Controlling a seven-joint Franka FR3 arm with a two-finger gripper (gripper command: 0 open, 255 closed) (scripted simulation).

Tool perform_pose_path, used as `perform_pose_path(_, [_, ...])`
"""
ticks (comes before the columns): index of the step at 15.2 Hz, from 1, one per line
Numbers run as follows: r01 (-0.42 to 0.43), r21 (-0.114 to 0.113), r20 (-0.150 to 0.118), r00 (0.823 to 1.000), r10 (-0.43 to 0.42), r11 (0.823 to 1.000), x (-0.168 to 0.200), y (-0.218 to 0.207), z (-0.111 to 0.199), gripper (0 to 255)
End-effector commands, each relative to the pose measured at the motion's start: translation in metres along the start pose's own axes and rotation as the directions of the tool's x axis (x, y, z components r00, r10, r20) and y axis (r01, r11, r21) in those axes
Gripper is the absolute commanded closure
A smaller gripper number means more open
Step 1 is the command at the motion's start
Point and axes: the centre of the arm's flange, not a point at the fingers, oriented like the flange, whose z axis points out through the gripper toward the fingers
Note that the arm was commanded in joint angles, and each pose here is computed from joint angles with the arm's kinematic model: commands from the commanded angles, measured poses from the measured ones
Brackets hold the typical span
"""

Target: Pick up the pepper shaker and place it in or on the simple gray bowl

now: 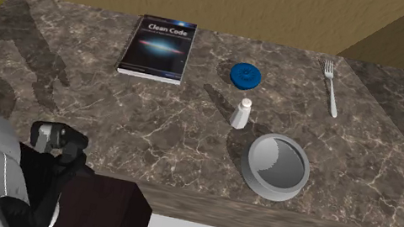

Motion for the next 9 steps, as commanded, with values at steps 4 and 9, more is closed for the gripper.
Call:
perform_pose_path(4, [-0.003, -0.011, 0.006, 1.0, 0.003, 1.0, 0.024, -0.031, 0.014, 0])
perform_pose_path(9, [-0.007, -0.03, 0.017, 1.0, 0.007, 1.0, 0.064, -0.081, 0.04, 0])
